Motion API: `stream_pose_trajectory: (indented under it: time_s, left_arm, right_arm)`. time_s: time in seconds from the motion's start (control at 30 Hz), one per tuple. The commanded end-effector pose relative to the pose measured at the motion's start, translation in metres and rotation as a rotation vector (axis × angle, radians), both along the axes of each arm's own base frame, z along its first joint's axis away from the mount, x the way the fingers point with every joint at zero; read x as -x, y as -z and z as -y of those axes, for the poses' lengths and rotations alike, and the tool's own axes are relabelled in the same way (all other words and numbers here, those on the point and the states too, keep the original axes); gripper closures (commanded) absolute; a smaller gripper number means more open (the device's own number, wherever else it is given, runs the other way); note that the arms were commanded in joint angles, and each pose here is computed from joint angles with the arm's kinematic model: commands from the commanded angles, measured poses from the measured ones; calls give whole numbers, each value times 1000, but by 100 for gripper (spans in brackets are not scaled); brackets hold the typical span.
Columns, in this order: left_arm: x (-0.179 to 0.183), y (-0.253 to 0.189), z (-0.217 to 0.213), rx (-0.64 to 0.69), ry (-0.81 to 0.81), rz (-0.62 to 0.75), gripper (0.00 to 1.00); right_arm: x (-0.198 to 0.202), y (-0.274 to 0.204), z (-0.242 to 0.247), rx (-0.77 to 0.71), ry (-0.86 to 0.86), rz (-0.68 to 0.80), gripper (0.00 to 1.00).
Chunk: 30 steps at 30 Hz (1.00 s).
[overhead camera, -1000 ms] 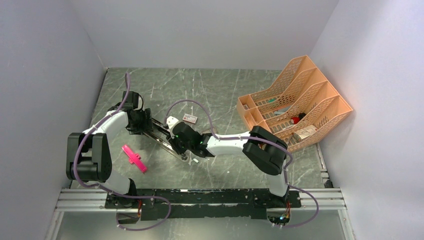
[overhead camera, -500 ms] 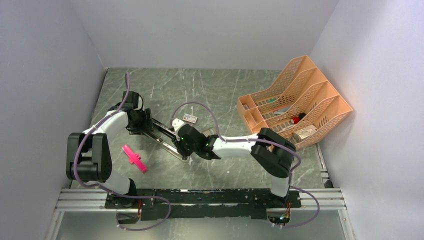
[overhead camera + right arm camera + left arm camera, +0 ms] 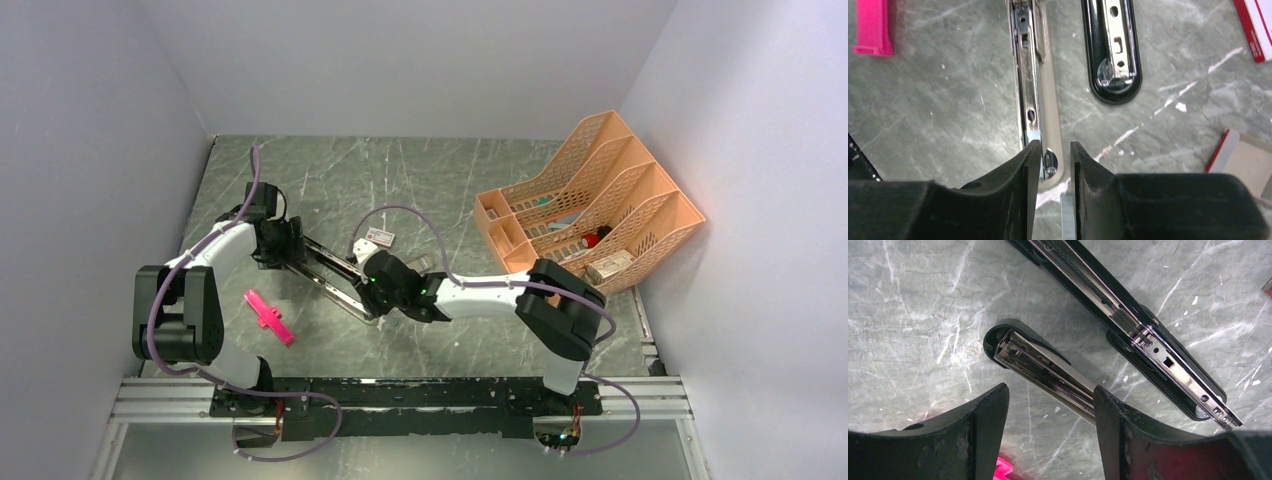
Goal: Load the staples into the stapler
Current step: Adjust the staple in the stapler.
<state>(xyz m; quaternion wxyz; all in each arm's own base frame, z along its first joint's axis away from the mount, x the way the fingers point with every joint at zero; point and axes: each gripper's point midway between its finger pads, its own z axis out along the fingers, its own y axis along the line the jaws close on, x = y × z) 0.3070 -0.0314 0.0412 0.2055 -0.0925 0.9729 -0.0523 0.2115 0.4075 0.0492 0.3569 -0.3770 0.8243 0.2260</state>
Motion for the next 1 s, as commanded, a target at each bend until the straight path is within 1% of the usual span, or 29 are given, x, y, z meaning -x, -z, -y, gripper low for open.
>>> stream_pose_trajectory:
  time_s: [0.0,0.17,0.23,0.3,0.43,0.5,0.7,0.9,0.97]
  left_arm:
    - [-5,-11,0,-11,2,23,33]
    - [-6,-20,-1,-11,2,47,31]
    - [-7,-24,0,-7,5,60,31]
    - [-9,-29,0,-4,6,78,31]
    - [-10,-38,-3,-15,-5,111,31]
    - [-10,-41,-4,-20,-8,125,31]
    - [-11,-46,-5,-23,-14,151,31]
    - [-11,-46,-7,-32,-20,153,32]
    - [-11,-46,-8,-36,-21,152,32]
  right_arm:
    - [0,-18,7,-45,10,35,68]
    - [-4,-62,5,-212,9,153,69]
    - [0,-82,7,-311,-4,213,68]
    - [4,-89,16,-370,-3,256,68]
    - [9,-77,36,-395,6,296,68]
    - [13,-77,46,-440,16,317,68]
    - [31,-57,70,-520,-24,386,68]
    - [49,-34,66,-473,-106,440,68]
    - [52,-28,65,-463,-105,452,68]
